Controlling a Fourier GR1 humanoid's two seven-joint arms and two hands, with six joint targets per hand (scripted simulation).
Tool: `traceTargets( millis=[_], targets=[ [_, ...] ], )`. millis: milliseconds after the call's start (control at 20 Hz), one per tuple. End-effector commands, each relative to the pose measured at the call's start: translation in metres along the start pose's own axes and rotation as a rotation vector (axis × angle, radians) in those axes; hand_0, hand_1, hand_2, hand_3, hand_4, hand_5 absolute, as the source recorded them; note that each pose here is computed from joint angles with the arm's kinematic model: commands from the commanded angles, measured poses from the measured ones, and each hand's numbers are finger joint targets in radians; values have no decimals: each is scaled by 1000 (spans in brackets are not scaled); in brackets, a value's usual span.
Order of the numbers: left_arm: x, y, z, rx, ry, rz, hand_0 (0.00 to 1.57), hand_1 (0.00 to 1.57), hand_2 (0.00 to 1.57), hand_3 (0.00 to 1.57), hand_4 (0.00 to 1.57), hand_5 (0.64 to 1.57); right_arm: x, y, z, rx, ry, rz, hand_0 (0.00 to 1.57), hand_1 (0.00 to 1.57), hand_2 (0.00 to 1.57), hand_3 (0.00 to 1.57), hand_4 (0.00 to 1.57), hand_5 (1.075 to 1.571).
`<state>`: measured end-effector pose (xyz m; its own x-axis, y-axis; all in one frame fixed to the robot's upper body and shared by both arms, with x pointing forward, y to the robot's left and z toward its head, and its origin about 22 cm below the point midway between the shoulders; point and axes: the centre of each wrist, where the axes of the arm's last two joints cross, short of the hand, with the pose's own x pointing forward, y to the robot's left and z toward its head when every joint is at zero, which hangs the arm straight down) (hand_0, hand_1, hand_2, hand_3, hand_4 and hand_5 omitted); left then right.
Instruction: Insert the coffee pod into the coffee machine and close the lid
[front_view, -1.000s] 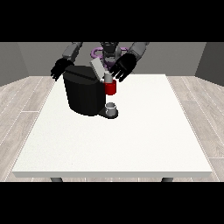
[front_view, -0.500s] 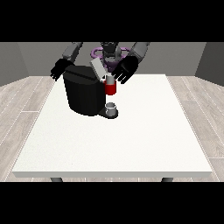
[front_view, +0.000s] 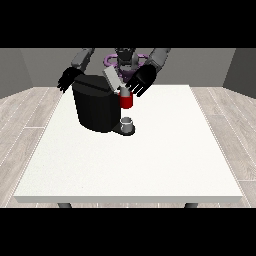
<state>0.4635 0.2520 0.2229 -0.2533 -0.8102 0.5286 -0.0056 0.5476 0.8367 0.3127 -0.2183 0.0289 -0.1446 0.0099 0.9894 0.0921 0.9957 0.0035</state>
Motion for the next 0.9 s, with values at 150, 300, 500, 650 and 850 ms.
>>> traceTargets(
  millis=[150, 300, 500, 650, 850],
  targets=[
    [4, 0, -1, 5, -23, -28, 1152, 1152, 1178, 1020, 450, 1571, 10, 3, -10, -17, -54, -13, 0, 0, 0, 0, 438, 1571],
    [-10, 23, 5, 10, -18, -55, 1105, 1105, 1151, 980, 413, 1571, 11, 0, -4, -9, -28, -3, 0, 0, 0, 0, 434, 1571],
    [-10, -1, 5, -25, -32, -65, 1051, 1051, 1118, 953, 365, 1571, -5, -2, 2, -25, -20, 7, 0, 0, 0, 0, 415, 1571],
    [9, -12, -2, -19, -47, -59, 1073, 1073, 1125, 967, 364, 1571, -20, 11, 8, -40, -24, 5, 0, 0, 0, 0, 465, 1571],
    [-20, 9, 7, -22, -25, -78, 912, 912, 1022, 865, 363, 1571, 19, 15, -4, 7, 10, -13, 0, 0, 0, 0, 419, 1571]
  ],
)
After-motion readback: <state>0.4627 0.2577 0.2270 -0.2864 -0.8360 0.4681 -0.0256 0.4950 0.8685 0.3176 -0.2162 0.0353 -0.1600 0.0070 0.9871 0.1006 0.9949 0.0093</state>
